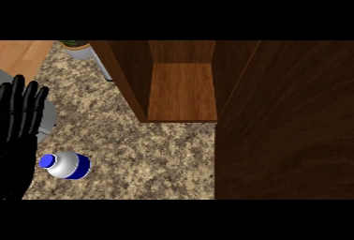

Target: Pick up the bottled water, place it into the cabinet and close the cabinet

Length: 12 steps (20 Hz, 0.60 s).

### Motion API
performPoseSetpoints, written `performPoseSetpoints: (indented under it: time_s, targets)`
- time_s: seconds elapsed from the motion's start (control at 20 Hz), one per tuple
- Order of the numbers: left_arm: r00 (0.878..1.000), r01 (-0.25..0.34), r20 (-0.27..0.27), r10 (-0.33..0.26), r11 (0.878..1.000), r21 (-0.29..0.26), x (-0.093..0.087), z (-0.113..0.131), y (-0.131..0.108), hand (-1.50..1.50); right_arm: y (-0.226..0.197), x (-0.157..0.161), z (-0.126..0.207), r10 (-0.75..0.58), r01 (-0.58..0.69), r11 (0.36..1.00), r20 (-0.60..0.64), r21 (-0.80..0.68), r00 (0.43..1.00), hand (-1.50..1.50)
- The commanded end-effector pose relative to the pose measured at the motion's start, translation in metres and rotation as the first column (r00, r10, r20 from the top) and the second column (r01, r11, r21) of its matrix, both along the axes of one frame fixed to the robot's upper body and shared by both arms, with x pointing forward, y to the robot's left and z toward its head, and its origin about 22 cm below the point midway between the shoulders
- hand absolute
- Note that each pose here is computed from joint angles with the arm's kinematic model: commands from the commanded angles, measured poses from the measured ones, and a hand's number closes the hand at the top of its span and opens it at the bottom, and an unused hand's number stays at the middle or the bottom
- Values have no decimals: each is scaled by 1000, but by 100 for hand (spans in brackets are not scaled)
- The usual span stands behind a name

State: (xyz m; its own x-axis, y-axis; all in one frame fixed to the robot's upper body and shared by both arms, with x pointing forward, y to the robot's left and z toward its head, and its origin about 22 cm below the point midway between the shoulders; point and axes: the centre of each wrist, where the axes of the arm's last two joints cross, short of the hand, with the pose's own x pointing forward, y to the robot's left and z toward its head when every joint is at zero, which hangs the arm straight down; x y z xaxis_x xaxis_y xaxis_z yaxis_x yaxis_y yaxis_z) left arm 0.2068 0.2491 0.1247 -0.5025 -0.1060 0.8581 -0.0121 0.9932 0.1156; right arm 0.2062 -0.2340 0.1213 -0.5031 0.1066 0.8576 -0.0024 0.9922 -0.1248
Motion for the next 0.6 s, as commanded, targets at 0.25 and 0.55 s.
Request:
performPoseSetpoints:
  time_s: [0.25,0.55]
  targets:
    - [989,140,55,-138,990,-28,-22,10,101,-150,-15,-30,-4,-27,29,997,-24,78,999,-150]
    - [963,158,-184,-196,967,-202,-37,-3,108,-150,0,-72,13,308,-293,949,-135,118,942,-150]
